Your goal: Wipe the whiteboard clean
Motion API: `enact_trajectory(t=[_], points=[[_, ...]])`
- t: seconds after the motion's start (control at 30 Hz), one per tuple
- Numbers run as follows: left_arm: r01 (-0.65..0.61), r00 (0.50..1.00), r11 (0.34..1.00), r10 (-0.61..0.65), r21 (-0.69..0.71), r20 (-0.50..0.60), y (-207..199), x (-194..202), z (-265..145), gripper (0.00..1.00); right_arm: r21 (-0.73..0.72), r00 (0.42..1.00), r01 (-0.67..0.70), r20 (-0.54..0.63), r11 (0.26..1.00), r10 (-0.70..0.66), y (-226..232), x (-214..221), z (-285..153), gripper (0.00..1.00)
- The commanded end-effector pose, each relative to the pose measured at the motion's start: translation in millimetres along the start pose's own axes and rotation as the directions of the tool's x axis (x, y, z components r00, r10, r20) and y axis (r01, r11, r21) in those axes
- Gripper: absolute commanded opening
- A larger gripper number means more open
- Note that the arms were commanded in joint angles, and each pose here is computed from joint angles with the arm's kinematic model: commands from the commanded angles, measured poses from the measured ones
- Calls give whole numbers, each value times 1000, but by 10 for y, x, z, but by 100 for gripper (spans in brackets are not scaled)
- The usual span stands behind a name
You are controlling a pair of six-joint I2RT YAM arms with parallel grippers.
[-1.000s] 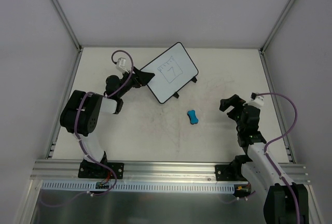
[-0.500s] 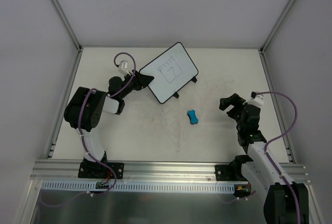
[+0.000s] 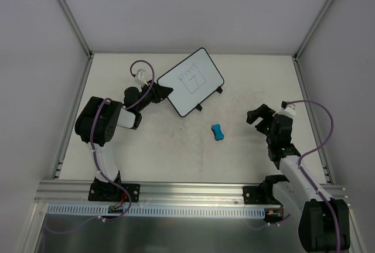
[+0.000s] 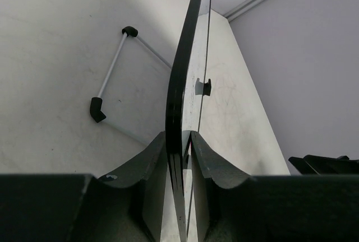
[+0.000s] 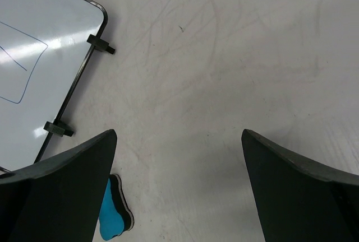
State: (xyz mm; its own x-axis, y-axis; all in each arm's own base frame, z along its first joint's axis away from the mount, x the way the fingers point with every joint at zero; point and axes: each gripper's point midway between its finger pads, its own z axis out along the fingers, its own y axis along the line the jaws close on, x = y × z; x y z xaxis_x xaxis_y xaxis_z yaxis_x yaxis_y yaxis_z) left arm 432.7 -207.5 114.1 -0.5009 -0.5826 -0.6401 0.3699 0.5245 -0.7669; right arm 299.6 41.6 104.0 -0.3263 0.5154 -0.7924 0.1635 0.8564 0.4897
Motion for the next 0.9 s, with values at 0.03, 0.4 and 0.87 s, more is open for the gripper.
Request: enact_trajectory(t=[0.03, 0.4, 0.87], points=[[-130, 983, 977, 104, 171, 152, -443, -361, 75, 22, -52, 998, 68, -1, 996, -68, 252, -185, 45, 97], [-105, 986, 978, 79, 181, 147, -391, -329, 130, 5, -131, 813, 443, -358, 887, -459, 801, 432, 257, 92], [-101, 983, 966, 60, 238, 172, -472, -339, 102, 1, -266, 607, 555, -518, 788, -602, 1084, 813, 187, 86]])
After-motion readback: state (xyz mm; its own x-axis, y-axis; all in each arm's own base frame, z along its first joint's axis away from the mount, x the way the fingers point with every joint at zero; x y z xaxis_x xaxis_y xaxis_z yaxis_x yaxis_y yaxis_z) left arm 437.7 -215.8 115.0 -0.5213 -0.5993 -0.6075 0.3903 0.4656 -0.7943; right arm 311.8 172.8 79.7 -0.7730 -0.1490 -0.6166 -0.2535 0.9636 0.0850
